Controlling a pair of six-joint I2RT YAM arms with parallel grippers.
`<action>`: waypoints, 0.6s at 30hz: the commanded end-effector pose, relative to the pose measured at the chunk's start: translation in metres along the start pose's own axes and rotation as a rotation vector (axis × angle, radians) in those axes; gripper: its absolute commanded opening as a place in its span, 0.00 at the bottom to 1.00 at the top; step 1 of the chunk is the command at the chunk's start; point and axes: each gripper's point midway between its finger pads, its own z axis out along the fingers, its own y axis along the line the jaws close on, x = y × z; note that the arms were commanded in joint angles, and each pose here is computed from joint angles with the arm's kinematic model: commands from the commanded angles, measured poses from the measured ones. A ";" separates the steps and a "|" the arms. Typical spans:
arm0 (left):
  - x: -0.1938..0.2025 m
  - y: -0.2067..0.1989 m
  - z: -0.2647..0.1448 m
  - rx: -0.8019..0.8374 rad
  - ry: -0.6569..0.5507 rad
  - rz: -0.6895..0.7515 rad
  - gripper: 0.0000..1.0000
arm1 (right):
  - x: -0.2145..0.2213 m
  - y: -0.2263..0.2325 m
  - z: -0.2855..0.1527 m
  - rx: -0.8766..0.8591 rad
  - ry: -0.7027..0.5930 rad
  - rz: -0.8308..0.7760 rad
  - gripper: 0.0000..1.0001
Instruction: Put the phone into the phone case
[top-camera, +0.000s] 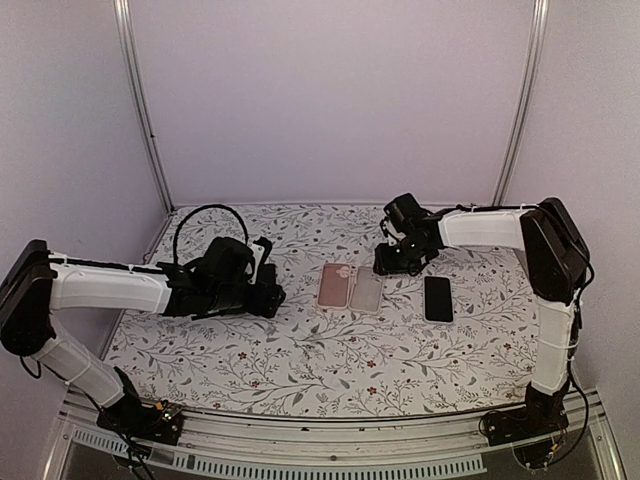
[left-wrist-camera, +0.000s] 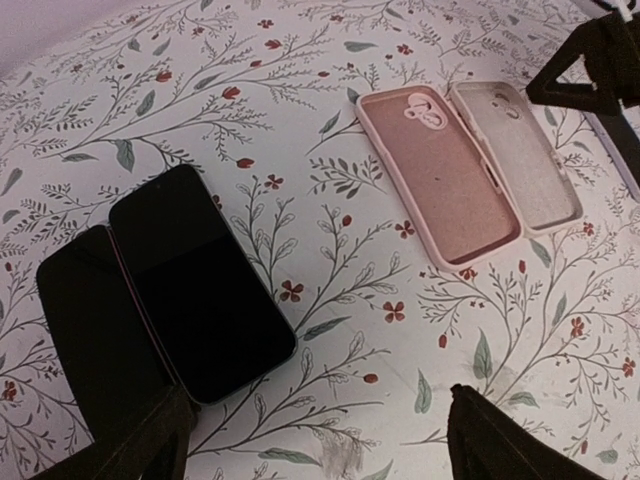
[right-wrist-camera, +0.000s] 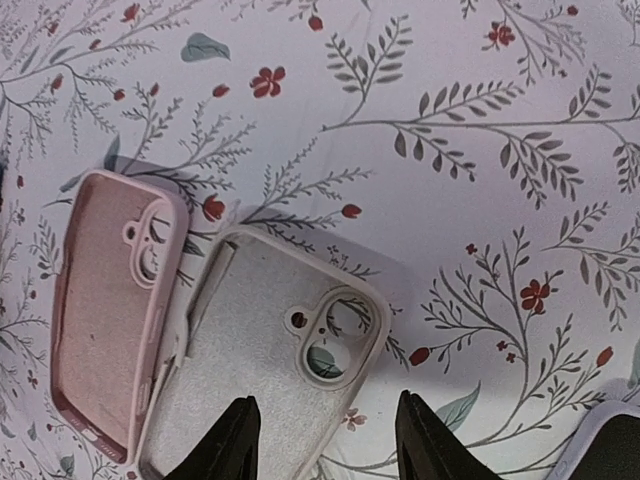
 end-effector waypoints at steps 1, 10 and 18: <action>0.005 0.007 0.004 -0.018 0.025 -0.002 0.90 | 0.024 -0.001 0.028 0.017 0.074 0.005 0.48; 0.006 0.011 0.018 -0.037 0.065 0.008 0.91 | 0.062 0.001 0.038 0.024 0.174 -0.038 0.10; 0.017 0.034 0.044 -0.095 0.161 -0.078 0.97 | 0.085 -0.027 0.003 0.127 0.203 -0.054 0.01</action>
